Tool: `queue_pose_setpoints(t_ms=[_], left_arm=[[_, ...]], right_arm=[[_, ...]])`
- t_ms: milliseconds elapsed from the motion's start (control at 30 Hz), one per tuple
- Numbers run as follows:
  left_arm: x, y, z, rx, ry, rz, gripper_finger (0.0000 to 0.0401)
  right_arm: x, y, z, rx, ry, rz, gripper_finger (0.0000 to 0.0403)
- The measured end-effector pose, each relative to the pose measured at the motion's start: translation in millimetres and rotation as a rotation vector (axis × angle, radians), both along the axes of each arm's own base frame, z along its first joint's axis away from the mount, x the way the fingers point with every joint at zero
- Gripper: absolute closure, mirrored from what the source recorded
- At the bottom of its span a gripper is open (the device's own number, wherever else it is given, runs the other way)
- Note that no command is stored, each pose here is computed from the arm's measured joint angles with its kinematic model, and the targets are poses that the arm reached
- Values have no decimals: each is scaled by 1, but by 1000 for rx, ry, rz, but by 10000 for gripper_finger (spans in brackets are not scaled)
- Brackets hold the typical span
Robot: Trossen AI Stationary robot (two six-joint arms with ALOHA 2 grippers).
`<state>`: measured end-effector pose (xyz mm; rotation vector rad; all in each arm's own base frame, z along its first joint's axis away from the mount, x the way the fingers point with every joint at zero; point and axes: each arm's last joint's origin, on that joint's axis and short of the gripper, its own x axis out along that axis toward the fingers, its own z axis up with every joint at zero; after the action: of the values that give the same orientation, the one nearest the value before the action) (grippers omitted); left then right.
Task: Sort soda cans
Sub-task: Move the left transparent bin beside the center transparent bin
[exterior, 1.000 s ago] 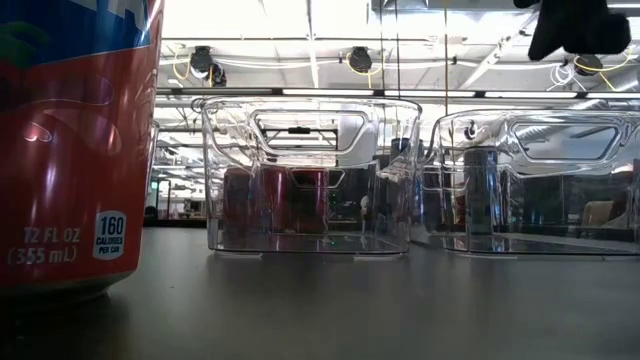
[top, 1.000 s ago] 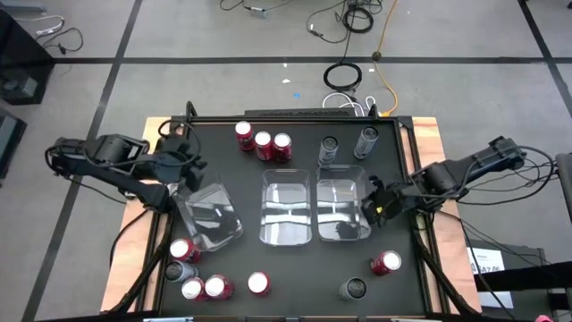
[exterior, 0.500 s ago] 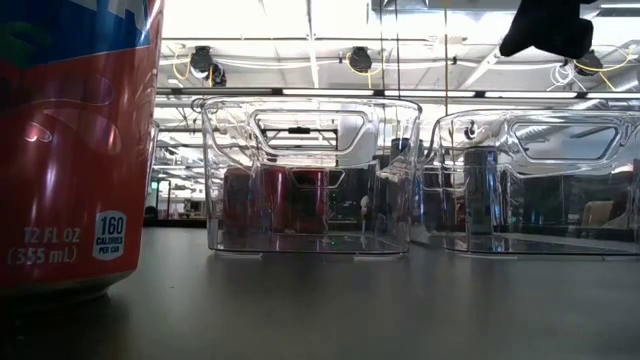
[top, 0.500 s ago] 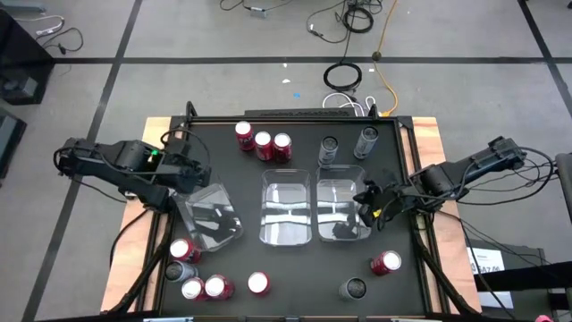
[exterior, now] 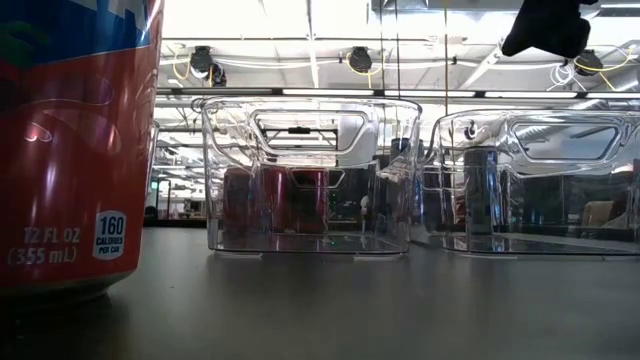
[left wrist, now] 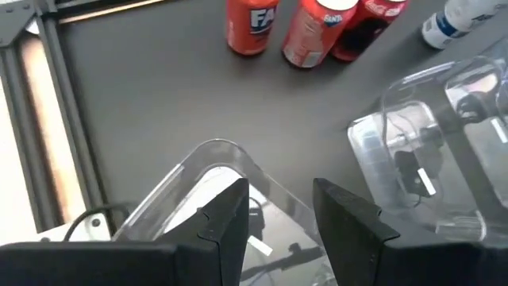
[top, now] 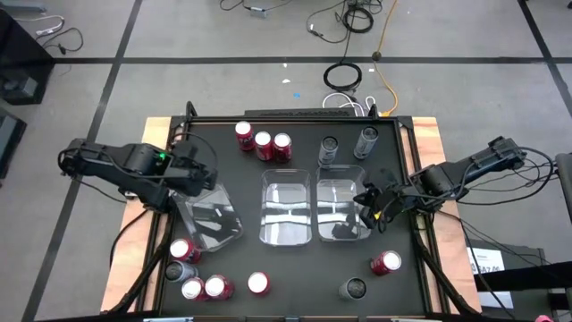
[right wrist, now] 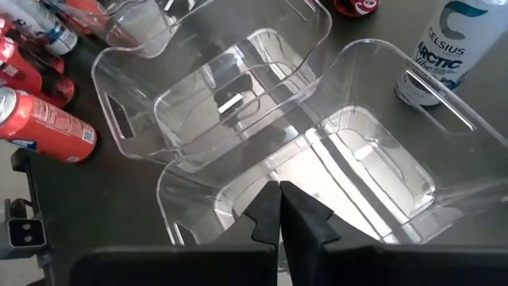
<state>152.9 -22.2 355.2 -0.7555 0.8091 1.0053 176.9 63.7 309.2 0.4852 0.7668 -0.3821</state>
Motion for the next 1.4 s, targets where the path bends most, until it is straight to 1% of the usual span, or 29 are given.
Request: queue_pose_setpoints(t_ms=[300, 433, 500, 567, 633, 767, 900, 1067, 1300, 1400], left_arm=[[5, -1, -2, 1, -5, 2, 251], [5, -1, -1, 24, -15, 10, 244], [6, 0, -1, 37, -24, 14, 230], [6, 0, -1, 45, -26, 16, 208], [6, 0, -1, 52, -28, 18, 178], [7, 1, 0, 106, -39, 31, 111], [12, 0, 1, 88, -88, 33, 67], [15, -1, 2, 76, -127, 34, 46], [17, -1, 2, 62, -145, 53, 44], [19, -1, 0, 62, -129, 62, 44]], right_arm=[[0, 0, 0, -18, 5, 20, 399], [0, 0, 0, -19, 5, 21, 399], [0, 0, 0, -23, 6, 25, 399], [0, 0, 0, -23, 7, 25, 399], [0, 0, 0, -23, 7, 25, 399], [0, 0, 0, -23, 7, 25, 399], [0, 0, 0, -24, 7, 25, 399], [0, 0, 0, -24, 7, 26, 399], [0, 0, 0, -26, 8, 29, 399], [0, 0, 0, -29, 8, 31, 399]])
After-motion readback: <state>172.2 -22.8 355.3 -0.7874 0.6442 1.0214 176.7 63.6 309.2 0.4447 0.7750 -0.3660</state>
